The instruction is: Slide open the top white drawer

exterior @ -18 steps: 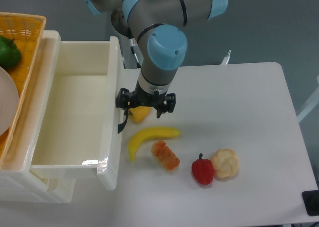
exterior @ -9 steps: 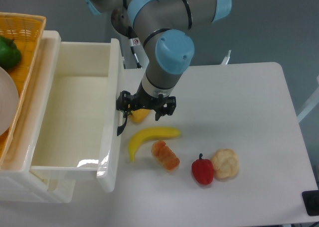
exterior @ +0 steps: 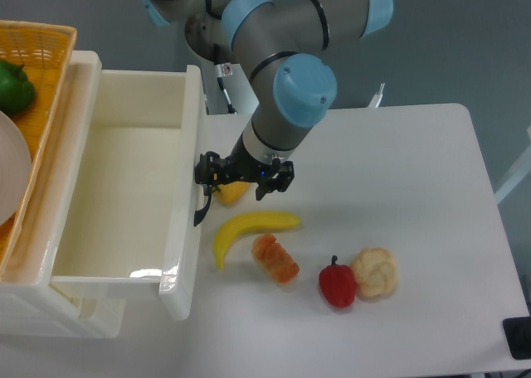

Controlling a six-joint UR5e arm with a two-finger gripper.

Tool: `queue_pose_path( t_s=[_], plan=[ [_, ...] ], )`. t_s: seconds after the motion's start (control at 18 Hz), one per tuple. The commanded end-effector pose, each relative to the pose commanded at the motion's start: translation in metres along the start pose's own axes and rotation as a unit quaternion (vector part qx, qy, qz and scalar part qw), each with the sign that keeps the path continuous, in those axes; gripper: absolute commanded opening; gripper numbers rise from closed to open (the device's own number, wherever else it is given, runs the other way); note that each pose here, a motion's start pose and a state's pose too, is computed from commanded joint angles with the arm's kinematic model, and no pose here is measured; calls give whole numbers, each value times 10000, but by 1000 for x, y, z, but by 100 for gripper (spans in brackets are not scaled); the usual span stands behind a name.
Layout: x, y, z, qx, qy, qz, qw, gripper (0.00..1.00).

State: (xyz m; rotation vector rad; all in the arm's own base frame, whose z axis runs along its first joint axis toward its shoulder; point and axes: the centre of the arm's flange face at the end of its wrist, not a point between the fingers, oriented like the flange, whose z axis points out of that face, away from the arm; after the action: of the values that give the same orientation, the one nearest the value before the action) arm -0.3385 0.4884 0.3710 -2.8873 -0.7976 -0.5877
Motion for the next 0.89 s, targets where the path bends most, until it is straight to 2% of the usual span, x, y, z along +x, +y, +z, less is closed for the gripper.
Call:
queue_pose_path(
  t_s=[0.33, 0.67, 0.89],
  plan=[
    [-2, 0, -3, 58, 118, -45, 9999, 100],
    [-26, -2, -29, 374, -3, -120, 9992, 100],
    [-41, -4, -42, 659, -174, 460, 9966, 100]
  ],
)
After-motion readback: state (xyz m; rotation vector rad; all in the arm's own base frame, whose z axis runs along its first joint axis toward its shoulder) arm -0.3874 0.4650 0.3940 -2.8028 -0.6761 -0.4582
